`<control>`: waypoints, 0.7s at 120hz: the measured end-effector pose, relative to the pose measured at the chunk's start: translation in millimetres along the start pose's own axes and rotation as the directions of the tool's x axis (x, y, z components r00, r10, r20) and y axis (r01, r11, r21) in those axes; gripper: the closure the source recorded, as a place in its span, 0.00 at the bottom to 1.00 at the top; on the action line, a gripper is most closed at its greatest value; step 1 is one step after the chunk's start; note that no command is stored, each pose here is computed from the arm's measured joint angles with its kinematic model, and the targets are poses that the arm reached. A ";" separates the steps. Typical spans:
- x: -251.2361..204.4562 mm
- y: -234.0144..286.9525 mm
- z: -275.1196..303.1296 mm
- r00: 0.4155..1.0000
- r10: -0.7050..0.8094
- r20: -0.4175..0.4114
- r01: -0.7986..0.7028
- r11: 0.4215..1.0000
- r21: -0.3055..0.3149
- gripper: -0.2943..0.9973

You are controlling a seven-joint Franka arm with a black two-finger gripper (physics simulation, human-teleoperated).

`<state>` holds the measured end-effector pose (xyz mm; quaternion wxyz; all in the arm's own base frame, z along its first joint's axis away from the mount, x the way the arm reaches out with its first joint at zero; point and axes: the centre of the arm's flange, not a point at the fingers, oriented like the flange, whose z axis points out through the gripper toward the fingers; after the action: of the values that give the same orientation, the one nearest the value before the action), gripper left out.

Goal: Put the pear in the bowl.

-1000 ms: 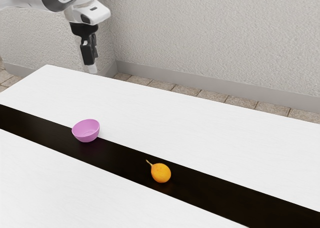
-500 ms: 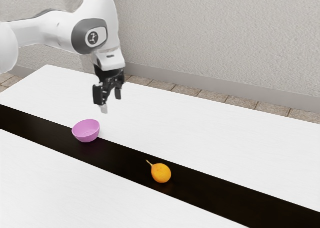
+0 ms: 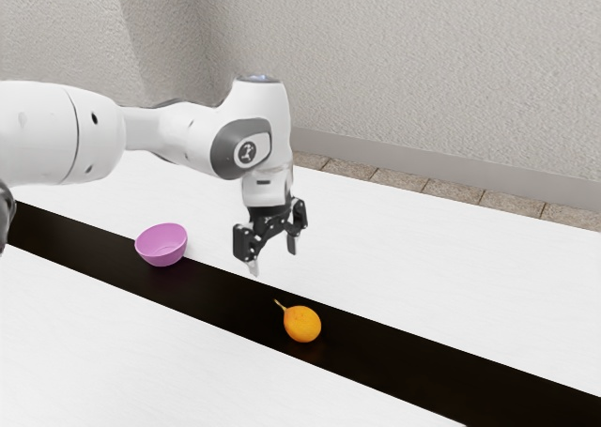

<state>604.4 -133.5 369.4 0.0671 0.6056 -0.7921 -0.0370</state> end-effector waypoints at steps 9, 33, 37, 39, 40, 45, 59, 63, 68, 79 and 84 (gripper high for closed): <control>5.8 -2.4 20.1 1.000 -0.006 0.002 0.006 1.000 0.003 0.23; 22.9 -20.1 62.4 0.999 -0.033 0.003 0.033 0.999 0.032 0.23; 27.5 -21.9 66.2 0.999 -0.038 -0.004 0.038 0.999 0.038 0.23; 30.2 -22.5 67.5 0.999 -0.040 -0.007 0.040 0.998 0.042 0.23; 31.7 -22.6 68.1 0.999 -0.040 -0.008 0.040 0.998 0.043 0.23; 38.0 -18.9 75.5 0.999 -0.045 -0.013 0.045 0.998 0.037 0.23; 41.3 -12.0 92.9 0.997 -0.073 -0.019 0.074 0.997 0.020 0.23; 41.9 -11.8 95.3 0.997 -0.080 -0.019 0.080 0.997 0.020 0.23; 42.5 -12.5 98.2 0.996 -0.088 -0.019 0.088 0.996 0.023 0.23; 44.9 -15.2 111.0 0.995 -0.102 -0.015 0.103 0.994 0.025 0.23; 44.9 -16.6 117.5 0.994 -0.110 -0.014 0.110 0.994 0.025 0.23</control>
<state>590.8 -183.8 253.7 0.0622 0.6494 -0.7574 -0.0269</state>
